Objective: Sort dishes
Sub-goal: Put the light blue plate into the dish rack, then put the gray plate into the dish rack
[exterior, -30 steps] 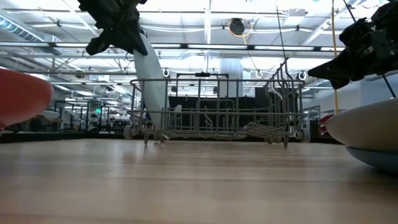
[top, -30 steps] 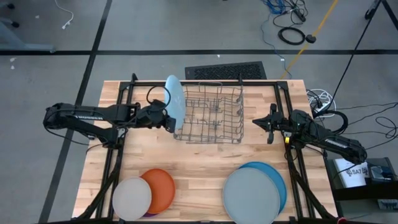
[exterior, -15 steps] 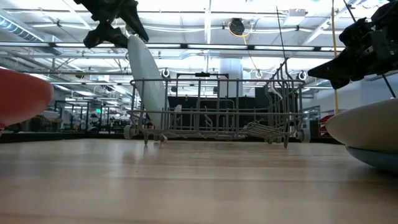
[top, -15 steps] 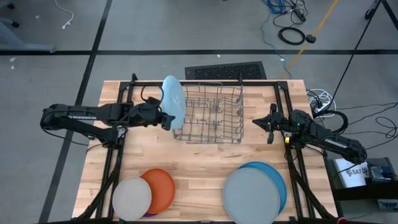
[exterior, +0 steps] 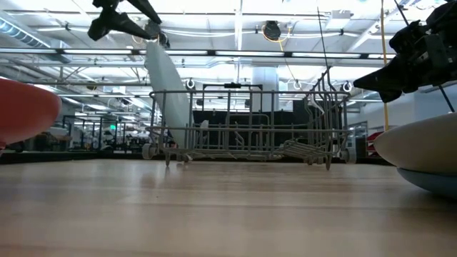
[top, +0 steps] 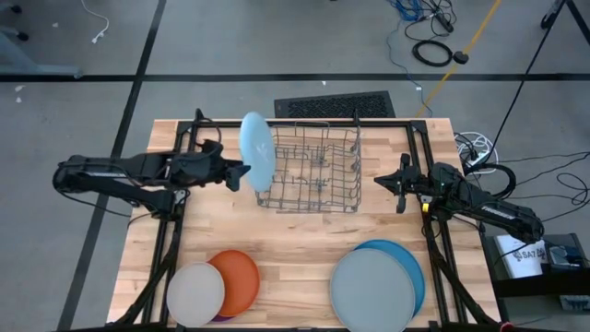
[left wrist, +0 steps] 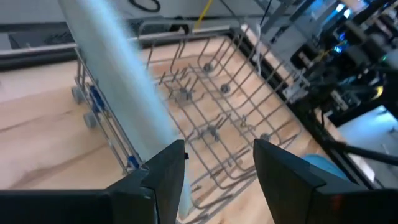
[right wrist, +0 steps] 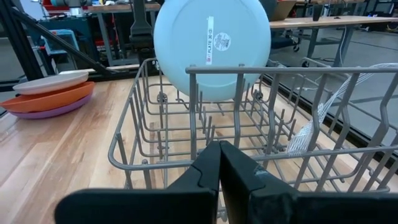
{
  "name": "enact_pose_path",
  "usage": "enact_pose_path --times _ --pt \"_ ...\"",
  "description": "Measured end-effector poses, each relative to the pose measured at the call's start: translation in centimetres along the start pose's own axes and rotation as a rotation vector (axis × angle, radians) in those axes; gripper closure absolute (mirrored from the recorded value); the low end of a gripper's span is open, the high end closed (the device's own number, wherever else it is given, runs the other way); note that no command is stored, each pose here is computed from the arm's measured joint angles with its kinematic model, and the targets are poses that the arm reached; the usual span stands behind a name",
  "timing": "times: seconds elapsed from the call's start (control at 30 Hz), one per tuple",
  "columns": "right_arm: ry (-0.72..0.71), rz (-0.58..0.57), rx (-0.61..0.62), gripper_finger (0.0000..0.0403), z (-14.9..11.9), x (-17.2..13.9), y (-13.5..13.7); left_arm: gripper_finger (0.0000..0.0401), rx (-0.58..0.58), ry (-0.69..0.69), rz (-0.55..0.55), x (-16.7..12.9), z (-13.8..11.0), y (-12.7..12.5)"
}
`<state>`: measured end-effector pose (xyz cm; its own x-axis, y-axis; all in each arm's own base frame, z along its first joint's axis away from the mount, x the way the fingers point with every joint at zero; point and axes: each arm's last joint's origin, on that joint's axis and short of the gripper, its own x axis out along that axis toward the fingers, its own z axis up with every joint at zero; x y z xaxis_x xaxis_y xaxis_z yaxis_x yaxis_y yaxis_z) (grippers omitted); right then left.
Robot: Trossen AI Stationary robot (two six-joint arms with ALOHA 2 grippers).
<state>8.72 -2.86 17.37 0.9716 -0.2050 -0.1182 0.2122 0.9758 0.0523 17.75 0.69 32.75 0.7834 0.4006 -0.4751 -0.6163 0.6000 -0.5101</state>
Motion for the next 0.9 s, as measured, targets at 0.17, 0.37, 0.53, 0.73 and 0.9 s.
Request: enact_pose_path --times 0.17,0.37,0.53,0.73,0.9 --pt "0.000 0.000 0.007 0.0399 0.0 0.0 0.0 0.0209 -0.003 -0.024 -0.015 -0.9 0.3 0.3" --pt "0.000 0.000 0.007 0.0399 0.0 0.0 0.0 0.0209 0.052 -0.068 -0.074 -2.1 0.8 0.3" --pt "0.000 0.000 0.007 0.0399 0.0 0.0 0.0 0.0209 0.151 -0.150 -0.189 -2.8 1.3 -1.0" --pt "0.000 0.000 0.007 0.0399 0.0 0.0 0.0 0.0227 0.303 -0.266 -0.328 -3.7 1.8 -2.7" --pt "0.000 0.000 0.011 0.0399 0.0 0.0 0.0 0.0276 0.479 -0.291 -0.475 -4.3 1.1 -4.3"
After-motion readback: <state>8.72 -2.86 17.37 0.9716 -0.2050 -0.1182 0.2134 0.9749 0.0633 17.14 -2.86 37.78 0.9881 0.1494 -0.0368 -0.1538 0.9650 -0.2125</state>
